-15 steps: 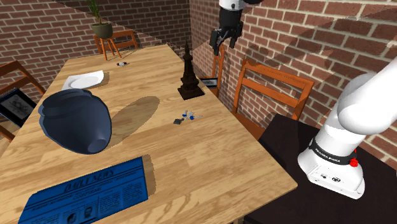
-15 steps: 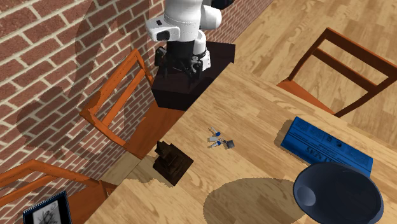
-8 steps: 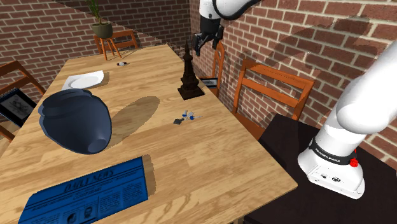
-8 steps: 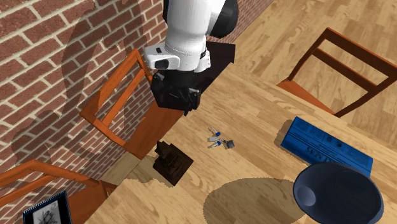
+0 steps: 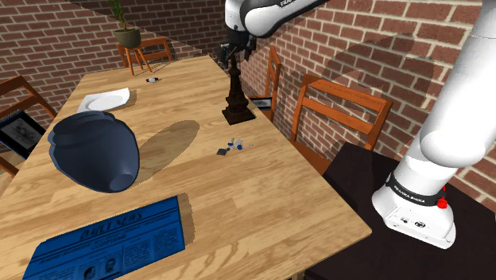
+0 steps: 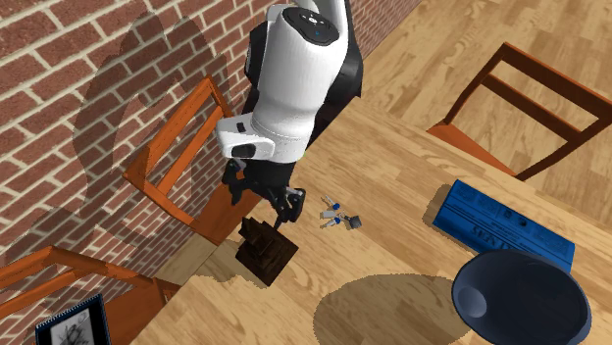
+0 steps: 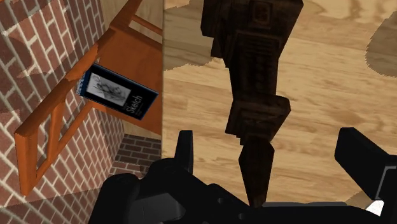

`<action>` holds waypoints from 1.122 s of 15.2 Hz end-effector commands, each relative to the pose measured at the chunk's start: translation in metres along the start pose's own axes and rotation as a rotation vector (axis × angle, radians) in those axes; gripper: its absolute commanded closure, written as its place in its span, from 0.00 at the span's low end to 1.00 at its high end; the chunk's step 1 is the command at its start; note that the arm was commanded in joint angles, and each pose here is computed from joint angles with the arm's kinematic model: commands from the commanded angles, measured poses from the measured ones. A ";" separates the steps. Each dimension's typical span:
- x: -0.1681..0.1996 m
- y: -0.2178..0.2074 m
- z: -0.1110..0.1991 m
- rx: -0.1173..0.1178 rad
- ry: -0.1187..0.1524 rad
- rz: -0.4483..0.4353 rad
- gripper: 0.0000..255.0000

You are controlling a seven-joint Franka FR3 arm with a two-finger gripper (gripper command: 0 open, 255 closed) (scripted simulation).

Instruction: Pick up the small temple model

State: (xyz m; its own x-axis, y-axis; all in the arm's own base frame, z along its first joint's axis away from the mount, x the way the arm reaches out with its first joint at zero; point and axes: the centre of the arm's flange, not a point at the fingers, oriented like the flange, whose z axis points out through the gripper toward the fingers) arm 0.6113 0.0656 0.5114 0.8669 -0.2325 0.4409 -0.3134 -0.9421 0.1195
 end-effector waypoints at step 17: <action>-0.014 -0.006 0.040 -0.002 0.010 0.004 1.00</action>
State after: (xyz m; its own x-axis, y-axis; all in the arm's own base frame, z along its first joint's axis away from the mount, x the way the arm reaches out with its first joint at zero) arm 0.6164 0.0651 0.4702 0.8610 -0.2339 0.4517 -0.3179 -0.9407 0.1188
